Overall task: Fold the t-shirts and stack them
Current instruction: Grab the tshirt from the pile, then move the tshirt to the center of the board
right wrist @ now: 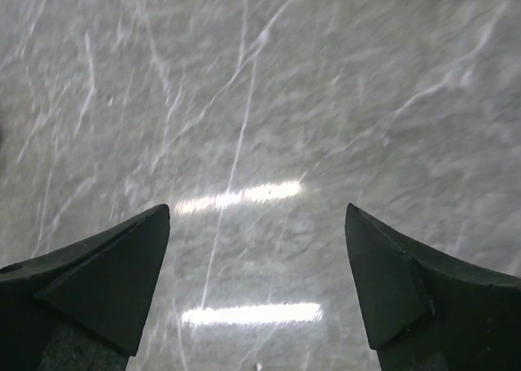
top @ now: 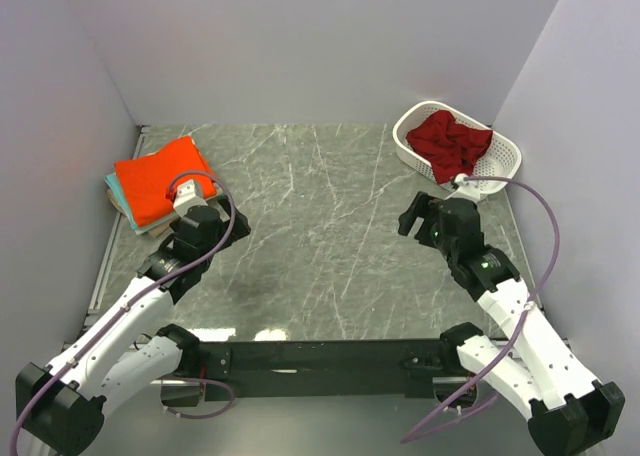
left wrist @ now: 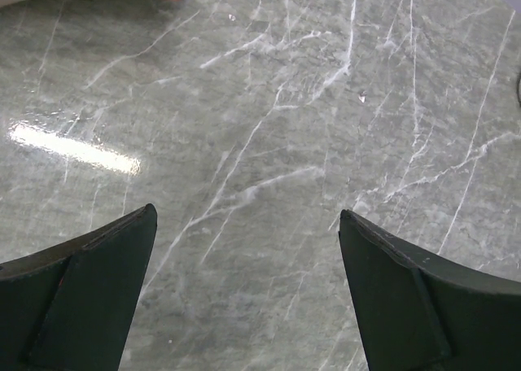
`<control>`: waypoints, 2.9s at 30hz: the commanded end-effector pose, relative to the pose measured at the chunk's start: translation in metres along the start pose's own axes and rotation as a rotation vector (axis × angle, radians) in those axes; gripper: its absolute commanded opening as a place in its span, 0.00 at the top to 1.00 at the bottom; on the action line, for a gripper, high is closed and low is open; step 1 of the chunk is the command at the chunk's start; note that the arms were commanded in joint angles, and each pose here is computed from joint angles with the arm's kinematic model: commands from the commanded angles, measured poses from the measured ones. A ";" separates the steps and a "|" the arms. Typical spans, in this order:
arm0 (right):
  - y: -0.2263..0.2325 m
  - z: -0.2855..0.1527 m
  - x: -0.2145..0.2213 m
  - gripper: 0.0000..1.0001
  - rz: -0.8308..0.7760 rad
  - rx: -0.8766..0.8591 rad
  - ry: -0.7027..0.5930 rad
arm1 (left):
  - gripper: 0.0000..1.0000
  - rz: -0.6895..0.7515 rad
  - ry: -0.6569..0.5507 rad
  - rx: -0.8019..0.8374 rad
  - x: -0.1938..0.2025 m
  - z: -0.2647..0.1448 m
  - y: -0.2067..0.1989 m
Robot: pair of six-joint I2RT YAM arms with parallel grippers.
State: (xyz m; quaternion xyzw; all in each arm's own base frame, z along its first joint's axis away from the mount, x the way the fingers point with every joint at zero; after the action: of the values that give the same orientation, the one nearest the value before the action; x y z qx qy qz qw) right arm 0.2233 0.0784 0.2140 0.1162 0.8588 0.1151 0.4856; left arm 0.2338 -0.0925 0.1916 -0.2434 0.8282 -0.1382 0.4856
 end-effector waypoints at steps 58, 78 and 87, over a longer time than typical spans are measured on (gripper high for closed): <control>-0.147 0.263 -0.194 1.00 0.015 0.507 0.093 | 0.01 -0.224 -0.174 -0.043 -0.022 -0.070 0.048; 0.056 -0.002 -0.343 1.00 -0.075 0.021 -0.597 | 0.01 -0.140 -0.112 0.014 -0.013 -0.058 0.036; 0.160 -0.116 -0.354 1.00 -0.114 -0.354 -0.782 | 0.01 -0.119 -0.090 0.046 -0.008 -0.055 0.032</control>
State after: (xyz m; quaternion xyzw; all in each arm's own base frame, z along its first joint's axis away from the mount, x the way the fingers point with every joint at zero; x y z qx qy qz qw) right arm 0.3709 0.1060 0.5274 0.0391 0.6851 0.1268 0.7163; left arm 0.1769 -0.0573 0.2057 -0.3028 0.7893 -0.1593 0.5098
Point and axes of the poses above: each gripper's point midway between its finger pads, its own z axis out along the fingers, its own y axis along the line the jaws close on, x = y × z, the point moved 5 cm from there along -z, back along the fingers, and after that the axes turned 3 degrees about -z, right-handed, at the moved point
